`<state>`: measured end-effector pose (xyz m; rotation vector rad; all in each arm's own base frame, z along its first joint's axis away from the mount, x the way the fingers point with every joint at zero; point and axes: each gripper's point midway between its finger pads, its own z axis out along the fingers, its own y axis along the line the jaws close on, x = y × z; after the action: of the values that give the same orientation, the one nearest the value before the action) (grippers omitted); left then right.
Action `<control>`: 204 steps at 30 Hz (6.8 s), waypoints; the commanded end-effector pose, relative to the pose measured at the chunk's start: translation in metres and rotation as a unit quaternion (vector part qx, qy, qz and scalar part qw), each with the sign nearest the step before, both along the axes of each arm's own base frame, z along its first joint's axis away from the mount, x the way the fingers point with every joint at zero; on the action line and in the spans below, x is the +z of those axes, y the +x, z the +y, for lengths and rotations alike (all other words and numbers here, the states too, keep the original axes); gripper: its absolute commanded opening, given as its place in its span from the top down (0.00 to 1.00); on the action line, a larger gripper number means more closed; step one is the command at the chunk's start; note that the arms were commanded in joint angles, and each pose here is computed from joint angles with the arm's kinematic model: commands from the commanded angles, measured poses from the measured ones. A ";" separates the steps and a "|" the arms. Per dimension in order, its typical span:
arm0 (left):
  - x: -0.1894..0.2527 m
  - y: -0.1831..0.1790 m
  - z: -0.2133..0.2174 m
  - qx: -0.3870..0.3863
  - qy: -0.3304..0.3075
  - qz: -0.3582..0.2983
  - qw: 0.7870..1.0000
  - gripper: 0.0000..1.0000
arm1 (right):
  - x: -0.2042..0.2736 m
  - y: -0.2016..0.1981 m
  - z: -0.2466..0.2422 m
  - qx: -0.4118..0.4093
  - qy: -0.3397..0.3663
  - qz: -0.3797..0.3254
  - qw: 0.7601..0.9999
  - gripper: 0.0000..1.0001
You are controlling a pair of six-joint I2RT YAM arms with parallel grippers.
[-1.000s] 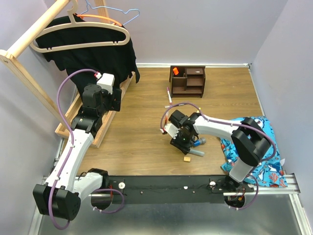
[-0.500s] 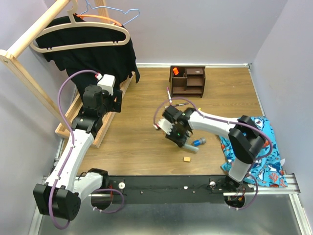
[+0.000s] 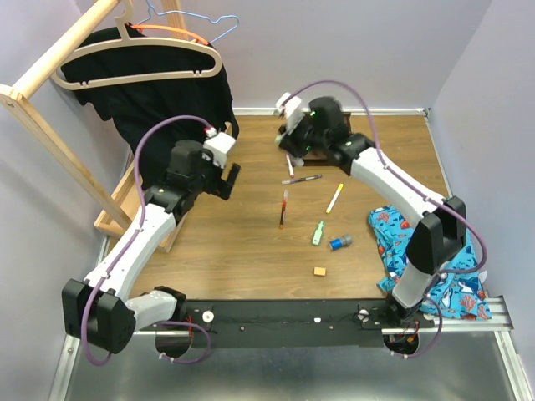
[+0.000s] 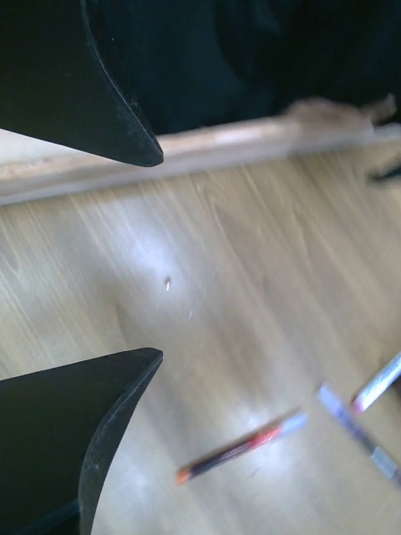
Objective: Sort the stationery into containers
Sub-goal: Place the pen in the storage box, then pick up the pen from the center of the board, then place the pen in the storage box, then pick up the pen from the center of the board.
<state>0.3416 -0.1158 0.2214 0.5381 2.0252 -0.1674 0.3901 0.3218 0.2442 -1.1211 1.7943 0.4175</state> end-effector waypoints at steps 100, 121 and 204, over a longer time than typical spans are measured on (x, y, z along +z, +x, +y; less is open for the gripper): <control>-0.011 -0.030 -0.069 -0.087 0.022 -0.044 0.995 0.01 | -0.247 0.002 -0.212 -0.651 -0.008 0.331 0.683 0.65; 0.008 -0.013 -0.068 -0.081 0.009 -0.069 0.994 0.01 | -0.005 0.098 -0.116 -0.360 0.224 0.162 0.891 0.99; -0.032 -0.009 -0.110 -0.190 0.045 0.031 0.980 0.07 | -0.093 0.021 -0.089 0.184 -0.111 0.161 0.963 0.25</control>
<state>0.3429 -0.2487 0.1790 1.2522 1.8791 -0.3461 0.4456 0.2168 0.1881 -1.2451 1.9729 0.5418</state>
